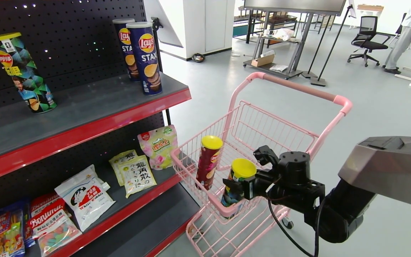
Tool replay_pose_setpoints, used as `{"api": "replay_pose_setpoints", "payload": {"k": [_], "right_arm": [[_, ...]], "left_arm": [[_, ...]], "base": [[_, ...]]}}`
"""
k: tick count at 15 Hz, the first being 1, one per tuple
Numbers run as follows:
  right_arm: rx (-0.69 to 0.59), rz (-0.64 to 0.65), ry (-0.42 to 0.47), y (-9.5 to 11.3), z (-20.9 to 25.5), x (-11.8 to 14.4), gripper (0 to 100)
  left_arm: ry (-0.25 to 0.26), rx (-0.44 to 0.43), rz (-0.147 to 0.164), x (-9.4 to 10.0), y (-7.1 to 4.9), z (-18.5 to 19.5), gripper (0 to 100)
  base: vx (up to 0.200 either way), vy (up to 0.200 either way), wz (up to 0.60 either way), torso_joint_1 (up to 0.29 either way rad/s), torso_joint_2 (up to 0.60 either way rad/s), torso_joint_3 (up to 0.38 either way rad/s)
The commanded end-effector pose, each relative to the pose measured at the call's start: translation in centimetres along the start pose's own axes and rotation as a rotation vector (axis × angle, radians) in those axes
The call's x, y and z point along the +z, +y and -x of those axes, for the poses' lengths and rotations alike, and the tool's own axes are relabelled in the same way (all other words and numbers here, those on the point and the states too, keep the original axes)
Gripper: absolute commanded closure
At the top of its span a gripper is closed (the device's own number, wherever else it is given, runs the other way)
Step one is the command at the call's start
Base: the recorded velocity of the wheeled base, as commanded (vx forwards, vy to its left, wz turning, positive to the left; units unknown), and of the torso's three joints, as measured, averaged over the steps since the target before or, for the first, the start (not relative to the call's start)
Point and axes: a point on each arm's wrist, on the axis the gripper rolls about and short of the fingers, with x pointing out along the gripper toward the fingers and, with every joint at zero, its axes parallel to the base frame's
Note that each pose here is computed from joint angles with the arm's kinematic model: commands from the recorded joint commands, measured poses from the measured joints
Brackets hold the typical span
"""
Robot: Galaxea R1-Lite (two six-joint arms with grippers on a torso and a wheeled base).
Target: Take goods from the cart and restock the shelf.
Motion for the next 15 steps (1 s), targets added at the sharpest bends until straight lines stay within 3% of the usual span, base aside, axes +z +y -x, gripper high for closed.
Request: {"api": "replay_pose_setpoints", "payload": {"k": [1, 2, 3, 9, 15], "right_arm": [[0.001, 0.0, 0.001, 0.0, -0.3, -0.1, 0], [0.001, 0.0, 0.001, 0.0, -0.3, -0.1, 0], [0.0, -0.001, 0.011, -0.1, -0.5, -0.5, 100], [0.002, 0.007, -0.009, 0.0, -1.1, -0.5, 100], [-0.069, 0.041, -0.198, 2.3, 4.5, 6.4, 100]], "left_arm": [[0.001, 0.0, -0.001, 0.0, 0.0, 0.0, 0], [-0.001, 0.0, -0.001, 0.0, 0.0, 0.0, 0], [-0.001, 0.0, -0.001, 0.0, 0.0, 0.0, 0], [-0.001, 0.0, -0.002, 0.0, 0.0, 0.0, 0], [-0.002, 0.002, -0.001, 0.0, 0.0, 0.0, 0]], "base": [[0.0, 0.0, 0.0, 0.0, 0.0, 0.0], [0.0, 0.0, 0.0, 0.0, 0.0, 0.0], [0.0, 0.0, 0.0, 0.0, 0.0, 0.0], [0.0, 0.0, 0.0, 0.0, 0.0, 0.0], [0.0, 0.0, 0.0, 0.0, 0.0, 0.0]]}}
